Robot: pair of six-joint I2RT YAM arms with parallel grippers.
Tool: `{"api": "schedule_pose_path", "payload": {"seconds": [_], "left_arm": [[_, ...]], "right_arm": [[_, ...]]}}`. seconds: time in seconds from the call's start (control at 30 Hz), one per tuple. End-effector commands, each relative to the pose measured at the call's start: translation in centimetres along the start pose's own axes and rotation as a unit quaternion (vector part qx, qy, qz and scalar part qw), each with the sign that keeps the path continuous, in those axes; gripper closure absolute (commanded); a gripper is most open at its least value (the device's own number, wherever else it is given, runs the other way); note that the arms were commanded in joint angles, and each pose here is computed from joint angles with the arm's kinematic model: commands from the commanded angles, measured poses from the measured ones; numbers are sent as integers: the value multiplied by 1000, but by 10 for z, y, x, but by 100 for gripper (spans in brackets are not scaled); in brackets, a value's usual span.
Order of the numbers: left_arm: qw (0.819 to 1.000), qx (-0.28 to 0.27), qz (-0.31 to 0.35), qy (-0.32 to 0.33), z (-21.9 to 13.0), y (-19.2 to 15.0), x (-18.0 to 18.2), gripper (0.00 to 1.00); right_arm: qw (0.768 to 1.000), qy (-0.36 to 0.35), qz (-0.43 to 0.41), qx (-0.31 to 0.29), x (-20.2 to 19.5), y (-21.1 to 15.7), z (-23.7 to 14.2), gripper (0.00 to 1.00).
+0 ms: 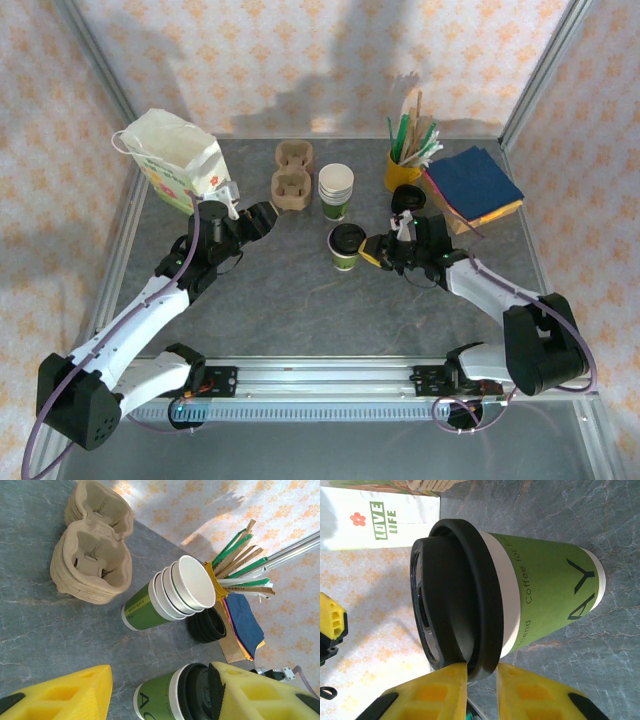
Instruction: Pack the takeout coffee
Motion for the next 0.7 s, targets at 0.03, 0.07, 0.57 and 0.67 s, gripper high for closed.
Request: {"api": "schedule_pose_path", "payload": {"seconds": [0.03, 0.07, 0.57, 0.67], "left_arm": [[1000, -5, 6, 9, 1, -1, 2, 46], [1000, -5, 6, 11, 1, -2, 2, 45], [1000, 18, 9, 1, 8, -5, -2, 42], [999, 38, 11, -8, 13, -8, -6, 38]], "right_arm": [[1000, 20, -15, -10, 10, 10, -1, 77], [1000, 20, -15, -10, 10, 10, -1, 77], [997, -37, -61, -15, 21, 12, -19, 55], [995, -64, -76, -32, 23, 16, -29, 54]]}}
Point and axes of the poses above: each hand's point on the last joint's axis, 136 mm out from that joint toward the fingers, its own z axis out along the fingers, its own x axis along the line the jaws close on, y = z × x, the point moved 7 cm from there along -z, back along the fingers, and after that the axes turned 11 degrees about -z, right-handed, at the moved point
